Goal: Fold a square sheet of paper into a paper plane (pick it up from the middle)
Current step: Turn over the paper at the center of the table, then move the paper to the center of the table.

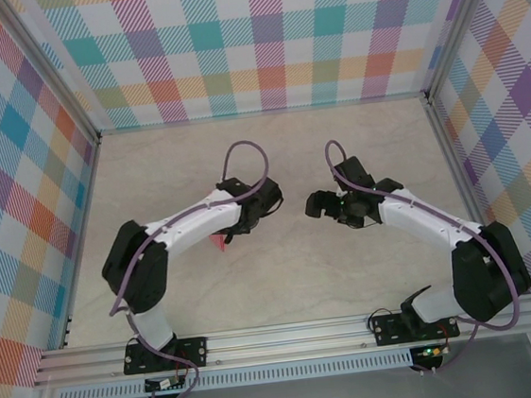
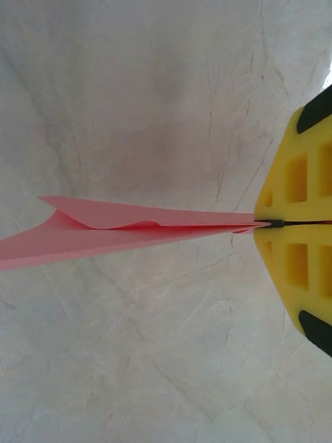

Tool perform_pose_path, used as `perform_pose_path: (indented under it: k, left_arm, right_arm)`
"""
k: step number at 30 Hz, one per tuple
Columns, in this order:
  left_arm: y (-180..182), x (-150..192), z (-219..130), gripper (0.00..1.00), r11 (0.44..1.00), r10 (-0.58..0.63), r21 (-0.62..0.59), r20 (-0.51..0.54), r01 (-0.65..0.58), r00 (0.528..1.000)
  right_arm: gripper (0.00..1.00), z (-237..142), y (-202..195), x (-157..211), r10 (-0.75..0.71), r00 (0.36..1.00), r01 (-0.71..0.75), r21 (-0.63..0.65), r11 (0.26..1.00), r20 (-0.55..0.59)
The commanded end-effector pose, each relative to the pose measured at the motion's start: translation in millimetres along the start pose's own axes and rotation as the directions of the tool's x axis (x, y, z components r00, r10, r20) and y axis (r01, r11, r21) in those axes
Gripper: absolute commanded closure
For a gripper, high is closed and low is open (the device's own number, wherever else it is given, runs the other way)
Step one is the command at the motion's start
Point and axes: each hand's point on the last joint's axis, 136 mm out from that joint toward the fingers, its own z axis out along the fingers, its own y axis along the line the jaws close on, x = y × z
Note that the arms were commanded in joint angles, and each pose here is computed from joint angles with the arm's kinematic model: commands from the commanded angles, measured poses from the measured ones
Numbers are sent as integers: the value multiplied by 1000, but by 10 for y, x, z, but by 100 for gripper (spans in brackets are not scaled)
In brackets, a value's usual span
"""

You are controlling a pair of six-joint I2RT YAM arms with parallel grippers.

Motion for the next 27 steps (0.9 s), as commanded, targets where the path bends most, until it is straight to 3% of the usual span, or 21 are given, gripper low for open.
perform_pose_path:
  k: [1,5,12,15,21,27]
  left_arm:
    - [-89,13,9,91,997,62,-53,4,-62,998]
    - [-470,90,107,82,996,50,76,-47,-47,998]
    - [-726,17,-97,40,936,-29,348,-76,53,997]
    - [-625,-53,-229,27,884,-101,449,-90,130,991]
    - [-157,-93,-209,18,780,-295,533,-147,327,944]
    - [399,182,190,14,735,-465,435,-236,521,853]
  right_arm:
    - [7,-43,-184,41,26,1000,-27,78,997,13]
    - [7,-46,-258,77,48,999,-49,109,993,9]
    - [8,-47,-217,124,71,997,-71,69,995,2]
    - [8,-28,-93,128,59,998,-58,10,998,-10]
    - [14,97,456,276,-42,998,35,-145,989,-41]
    - [41,339,1278,637,-197,976,169,-253,953,-92]
